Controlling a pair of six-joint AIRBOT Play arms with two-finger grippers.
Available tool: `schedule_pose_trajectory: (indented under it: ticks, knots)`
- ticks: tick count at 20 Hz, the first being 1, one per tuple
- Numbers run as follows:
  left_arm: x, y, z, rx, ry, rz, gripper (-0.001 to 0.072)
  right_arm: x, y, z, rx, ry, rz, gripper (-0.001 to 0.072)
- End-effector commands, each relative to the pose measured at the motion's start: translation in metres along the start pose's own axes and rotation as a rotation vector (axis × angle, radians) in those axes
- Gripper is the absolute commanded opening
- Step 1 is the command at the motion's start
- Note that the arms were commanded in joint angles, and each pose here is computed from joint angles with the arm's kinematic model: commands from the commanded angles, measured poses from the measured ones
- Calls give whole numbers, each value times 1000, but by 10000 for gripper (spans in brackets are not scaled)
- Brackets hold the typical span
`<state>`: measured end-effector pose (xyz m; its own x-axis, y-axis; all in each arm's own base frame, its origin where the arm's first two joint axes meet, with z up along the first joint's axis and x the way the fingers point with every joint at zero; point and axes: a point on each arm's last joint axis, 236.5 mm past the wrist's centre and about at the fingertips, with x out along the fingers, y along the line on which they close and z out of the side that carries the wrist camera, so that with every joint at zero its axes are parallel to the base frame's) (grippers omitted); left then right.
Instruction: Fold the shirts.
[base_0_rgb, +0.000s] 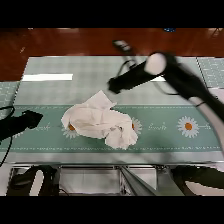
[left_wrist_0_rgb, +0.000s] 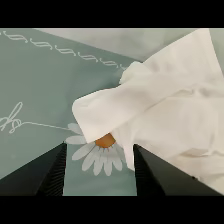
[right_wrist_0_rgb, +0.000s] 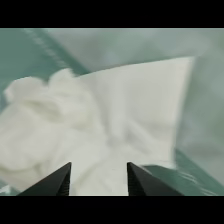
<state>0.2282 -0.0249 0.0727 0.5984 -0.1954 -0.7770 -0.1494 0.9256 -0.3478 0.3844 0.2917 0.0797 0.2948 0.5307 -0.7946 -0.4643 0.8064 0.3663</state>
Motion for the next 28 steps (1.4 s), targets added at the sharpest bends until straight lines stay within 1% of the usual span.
schedule_pose_trajectory:
  ticks: [1, 3, 6, 9, 11, 12, 17, 19, 21, 22, 23, 28]
  knots:
    - [9, 1, -18, -50, 86, -9, 508, -94, -147, -22, 297, -81, -265, 406]
    - [35, -5, -45, -119, 212, -71, 508, -110, -185, -72, 500, -115, -225, 405]
    - [75, -19, -78, -269, 353, -190, 508, -101, -195, -157, 691, -121, -134, 405]
    - [99, -43, -86, -307, 423, -348, 509, -88, -187, -210, 787, -111, -109, 405]
    - [104, -71, -87, -251, 448, -491, 509, -80, -176, -227, 792, -88, -93, 405]
    - [111, -77, -89, -231, 451, -512, 509, -76, -169, -231, 786, -74, -80, 405]
    - [169, -63, -86, -179, 365, -357, 509, -53, -131, -242, 711, 27, -16, 405]
    - [183, -60, -79, -172, 341, -324, 509, -44, -113, -245, 681, 64, 3, 405]
    - [190, -62, -69, -168, 340, -322, 502, -36, -100, -244, 660, 76, 13, 405]
    - [191, -66, -65, -164, 348, -334, 306, -33, -94, -243, 655, 80, 18, 405]
    - [191, -71, -60, -153, 352, -348, 13, -31, -88, -243, 645, 89, 23, 405]
    - [183, -85, -51, -97, 360, -402, 20, -10, -53, -259, 617, 204, 70, 405]
